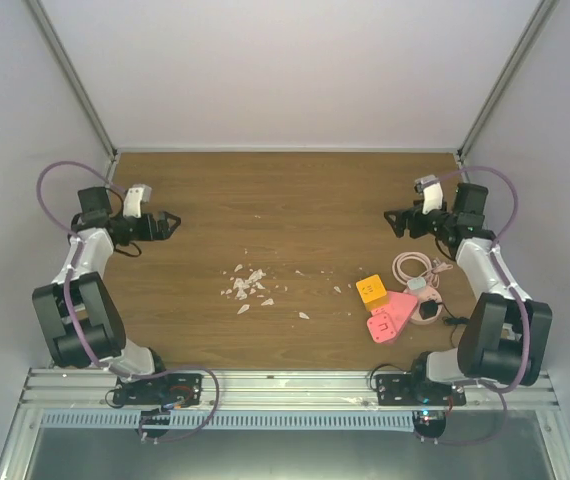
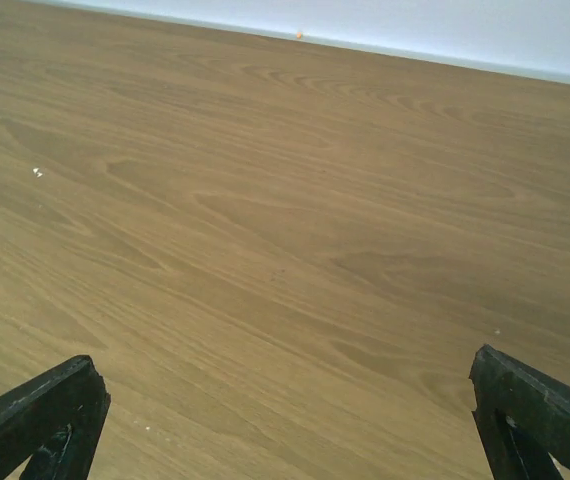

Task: Pull the plug off the socket

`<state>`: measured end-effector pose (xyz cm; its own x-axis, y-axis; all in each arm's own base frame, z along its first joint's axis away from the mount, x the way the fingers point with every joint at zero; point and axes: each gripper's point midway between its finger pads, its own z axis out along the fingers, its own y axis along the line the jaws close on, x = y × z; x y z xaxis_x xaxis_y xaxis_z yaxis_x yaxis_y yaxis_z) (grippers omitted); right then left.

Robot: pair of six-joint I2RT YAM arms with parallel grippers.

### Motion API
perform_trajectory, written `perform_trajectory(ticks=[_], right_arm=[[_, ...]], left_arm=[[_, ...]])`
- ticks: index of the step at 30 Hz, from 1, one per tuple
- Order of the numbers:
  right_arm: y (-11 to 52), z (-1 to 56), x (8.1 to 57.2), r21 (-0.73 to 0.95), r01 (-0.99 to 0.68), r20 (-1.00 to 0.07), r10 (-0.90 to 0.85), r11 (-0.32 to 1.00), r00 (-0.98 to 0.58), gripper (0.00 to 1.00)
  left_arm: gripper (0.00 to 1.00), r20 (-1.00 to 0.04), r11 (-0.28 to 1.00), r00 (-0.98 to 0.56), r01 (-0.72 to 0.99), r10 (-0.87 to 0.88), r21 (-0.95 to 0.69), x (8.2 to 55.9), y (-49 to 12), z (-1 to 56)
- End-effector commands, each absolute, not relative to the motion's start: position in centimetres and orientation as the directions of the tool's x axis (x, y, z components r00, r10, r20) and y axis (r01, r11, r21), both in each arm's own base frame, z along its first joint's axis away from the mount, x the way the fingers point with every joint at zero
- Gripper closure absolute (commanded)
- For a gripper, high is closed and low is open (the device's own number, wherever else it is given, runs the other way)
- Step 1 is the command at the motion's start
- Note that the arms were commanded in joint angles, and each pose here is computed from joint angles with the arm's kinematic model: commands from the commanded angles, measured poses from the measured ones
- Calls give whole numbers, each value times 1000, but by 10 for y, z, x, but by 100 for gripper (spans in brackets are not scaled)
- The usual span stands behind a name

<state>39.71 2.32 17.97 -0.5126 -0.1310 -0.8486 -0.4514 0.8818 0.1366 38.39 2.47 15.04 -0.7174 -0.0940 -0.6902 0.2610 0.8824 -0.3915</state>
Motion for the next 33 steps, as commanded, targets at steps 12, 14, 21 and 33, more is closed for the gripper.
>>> perform_trajectory(ticks=[12, 14, 21, 33], right_arm=[[62, 208, 379, 46, -668, -849, -323, 743, -418, 0], [66, 211, 371, 38, -707, -838, -363, 706, -407, 0], [74, 212, 332, -69, -831, -785, -544, 552, -297, 0], [58, 174, 260, -237, -947, -538, -841, 218, -59, 0]], left_arm=[[1, -827, 813, -552, 526, 103, -250, 373, -35, 193], [1, -832, 793, -538, 562, 135, -236, 370, -45, 194], [1, -834, 721, -495, 668, 244, -185, 355, -85, 195], [1, -849, 553, -374, 824, 373, -120, 320, -146, 205]])
